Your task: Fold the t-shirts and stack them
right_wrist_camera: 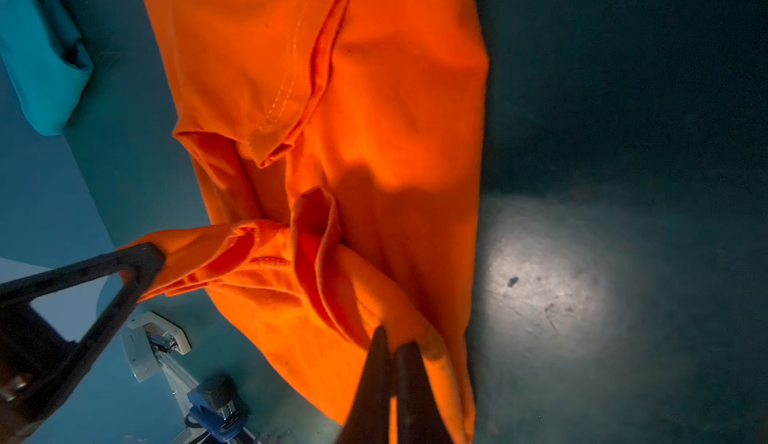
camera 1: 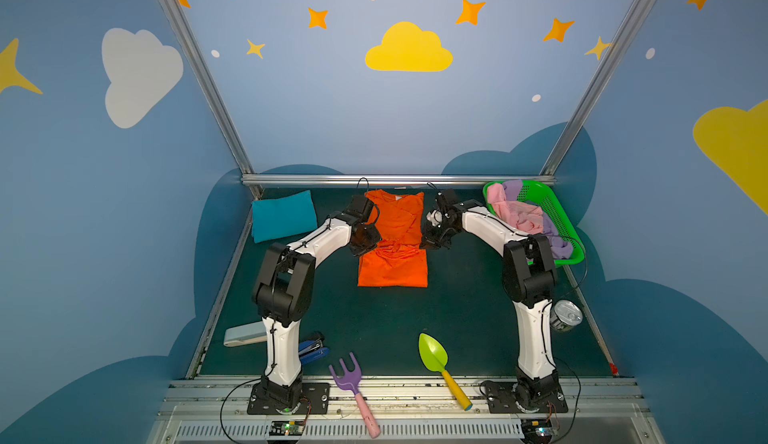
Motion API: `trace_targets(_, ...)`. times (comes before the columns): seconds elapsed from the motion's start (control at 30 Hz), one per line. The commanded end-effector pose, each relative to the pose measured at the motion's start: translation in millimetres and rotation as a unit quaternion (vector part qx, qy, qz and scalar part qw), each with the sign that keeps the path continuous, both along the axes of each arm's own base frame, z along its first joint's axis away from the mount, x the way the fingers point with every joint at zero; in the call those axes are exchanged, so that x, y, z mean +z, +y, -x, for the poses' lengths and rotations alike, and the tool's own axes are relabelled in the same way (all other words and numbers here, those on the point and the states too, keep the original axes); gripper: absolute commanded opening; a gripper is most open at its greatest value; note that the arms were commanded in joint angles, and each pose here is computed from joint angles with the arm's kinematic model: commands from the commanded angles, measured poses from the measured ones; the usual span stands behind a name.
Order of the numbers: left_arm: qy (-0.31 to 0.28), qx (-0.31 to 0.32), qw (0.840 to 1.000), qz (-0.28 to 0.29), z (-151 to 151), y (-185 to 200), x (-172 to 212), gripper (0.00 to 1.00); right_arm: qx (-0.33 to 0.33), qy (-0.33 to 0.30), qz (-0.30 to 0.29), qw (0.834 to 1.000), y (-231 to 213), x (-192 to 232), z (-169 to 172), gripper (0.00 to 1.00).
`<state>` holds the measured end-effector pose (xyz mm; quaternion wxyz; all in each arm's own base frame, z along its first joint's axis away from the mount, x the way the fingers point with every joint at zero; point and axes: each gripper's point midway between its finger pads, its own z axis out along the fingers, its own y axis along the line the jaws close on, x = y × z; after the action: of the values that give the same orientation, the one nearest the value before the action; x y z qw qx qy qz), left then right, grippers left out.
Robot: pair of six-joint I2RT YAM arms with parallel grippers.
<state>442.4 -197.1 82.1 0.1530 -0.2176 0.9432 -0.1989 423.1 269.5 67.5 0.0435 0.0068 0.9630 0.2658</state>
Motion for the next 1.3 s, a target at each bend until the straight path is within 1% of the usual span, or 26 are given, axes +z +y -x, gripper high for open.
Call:
trace_targets(0.0,-0.012,0.001,1.0,0.001,-16,6,6,0.05,0.005,-0.01,-0.011,1.0,-1,2,-13,0.0)
trace_targets(0.03,-0.008,-0.005,1.0,0.014,-18,3,5,0.05,0.004,-0.01,-0.013,1.0,-1,1,-16,0.0)
trace_targets(0.1,-0.003,-0.005,1.0,0.02,-25,4,0,0.08,0.005,-0.012,-0.018,1.0,0,-1,-23,0.0)
trace_targets(0.13,-0.001,-0.005,1.0,0.022,-29,4,-3,0.12,0.008,-0.012,-0.02,1.0,2,-2,-25,0.0)
trace_targets(0.2,0.007,-0.005,1.0,0.019,-35,5,-11,0.24,0.011,-0.014,-0.022,1.0,4,-4,-32,0.0)
trace_targets(0.23,0.011,-0.004,1.0,0.015,-39,7,-14,0.31,0.014,-0.015,-0.023,1.0,4,-5,-35,0.02)
trace_targets(0.27,0.014,-0.002,1.0,0.012,-42,9,-17,0.34,0.017,-0.017,-0.026,0.999,5,-5,-39,0.1)
trace_targets(0.33,0.018,0.006,1.0,0.005,-48,16,-19,0.35,0.021,-0.019,-0.028,0.999,7,-6,-43,0.2)
trace_targets(0.37,0.02,0.012,1.0,0.001,-50,20,-18,0.35,0.018,-0.021,-0.026,0.999,5,-5,-47,0.23)
trace_targets(0.47,0.017,0.03,0.999,-0.005,-51,33,-3,0.35,0.007,-0.03,-0.027,0.999,-3,6,-52,0.26)
trace_targets(0.5,0.009,0.04,0.999,-0.02,-51,40,3,0.35,0.001,-0.035,-0.023,0.999,-8,10,-54,0.27)
trace_targets(0.6,-0.006,0.044,0.998,-0.036,-39,43,22,0.36,-0.009,-0.058,-0.005,0.998,-19,27,-53,0.3)
trace_targets(0.67,-0.016,0.042,0.997,-0.062,-25,43,33,0.37,-0.015,-0.072,0.002,0.997,-25,38,-46,0.32)
trace_targets(0.73,-0.024,0.032,0.996,-0.076,-11,36,38,0.37,-0.019,-0.081,0.002,0.996,-26,46,-36,0.34)
trace_targets(0.77,-0.025,0.022,0.997,-0.076,-3,28,37,0.37,-0.02,-0.087,0.0,0.996,-25,49,-30,0.33)
trace_targets(0.8,-0.025,0.012,0.997,-0.072,3,21,35,0.36,-0.017,-0.091,-0.003,0.996,-23,51,-25,0.3)
trace_targets(0.83,-0.024,-0.001,0.997,-0.067,8,10,32,0.34,-0.011,-0.094,-0.007,0.995,-19,50,-17,0.24)
trace_targets(0.9,-0.015,-0.021,0.998,-0.062,16,-5,21,0.28,0.008,-0.089,-0.013,0.996,-6,47,-4,0.06)
trace_targets(0.93,-0.006,-0.03,0.998,-0.06,18,-12,12,0.26,0.021,-0.082,-0.016,0.996,2,43,2,0.0)
trace_targets(1.03,0.018,-0.043,0.998,-0.053,17,-25,-8,0.21,0.048,-0.057,-0.016,0.997,20,27,13,0.0)
trace_targets(1.13,0.021,-0.048,0.998,-0.042,9,-34,-18,0.2,0.064,-0.037,-0.02,0.997,33,9,17,0.0)
trace_targets(1.27,0.022,-0.057,0.997,-0.041,-11,-42,-26,0.2,0.07,-0.02,-0.033,0.997,45,-7,7,0.0)
